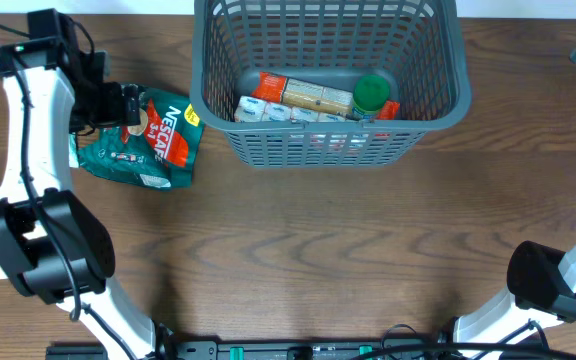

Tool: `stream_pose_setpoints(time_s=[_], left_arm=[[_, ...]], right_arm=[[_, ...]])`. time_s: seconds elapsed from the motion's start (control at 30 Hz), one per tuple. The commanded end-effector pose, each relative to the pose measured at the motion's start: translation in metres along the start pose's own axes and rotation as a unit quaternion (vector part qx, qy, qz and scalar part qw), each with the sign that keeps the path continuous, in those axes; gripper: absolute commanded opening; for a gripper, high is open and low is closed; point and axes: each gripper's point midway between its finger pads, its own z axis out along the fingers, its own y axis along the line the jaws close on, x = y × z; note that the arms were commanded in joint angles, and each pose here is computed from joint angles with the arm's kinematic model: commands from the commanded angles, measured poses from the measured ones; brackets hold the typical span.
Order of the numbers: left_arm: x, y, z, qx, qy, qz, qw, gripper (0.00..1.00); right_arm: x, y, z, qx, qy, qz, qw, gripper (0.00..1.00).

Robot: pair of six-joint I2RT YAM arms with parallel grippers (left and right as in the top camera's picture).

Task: Pack container
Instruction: 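Reach the left gripper to the green Nescafé bag and grasp it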

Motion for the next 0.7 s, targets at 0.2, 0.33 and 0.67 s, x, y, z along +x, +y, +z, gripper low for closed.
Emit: stream_pose_setpoints(time_s=[0.2,0.33,0.67], left_arm=[[-0.006,-0.02,0.033,0.012,0.021,0.049,0.998,0.98],[-0.005,-0.026,0.05,0.015,0.029,0.057,0.998,0.98],[0.018,-0.026,0.104,0.02,0.079,0.056,0.995,0.98]], right_arm=[[0.0,0.0,0.002,0.003,0.002,0.008,1.0,0.99],[0.0,0.0,0.002,0.003,0.002,0.008,1.0,0.99],[0.0,0.0,0.002,0.003,0.002,0.008,1.0,0.99]])
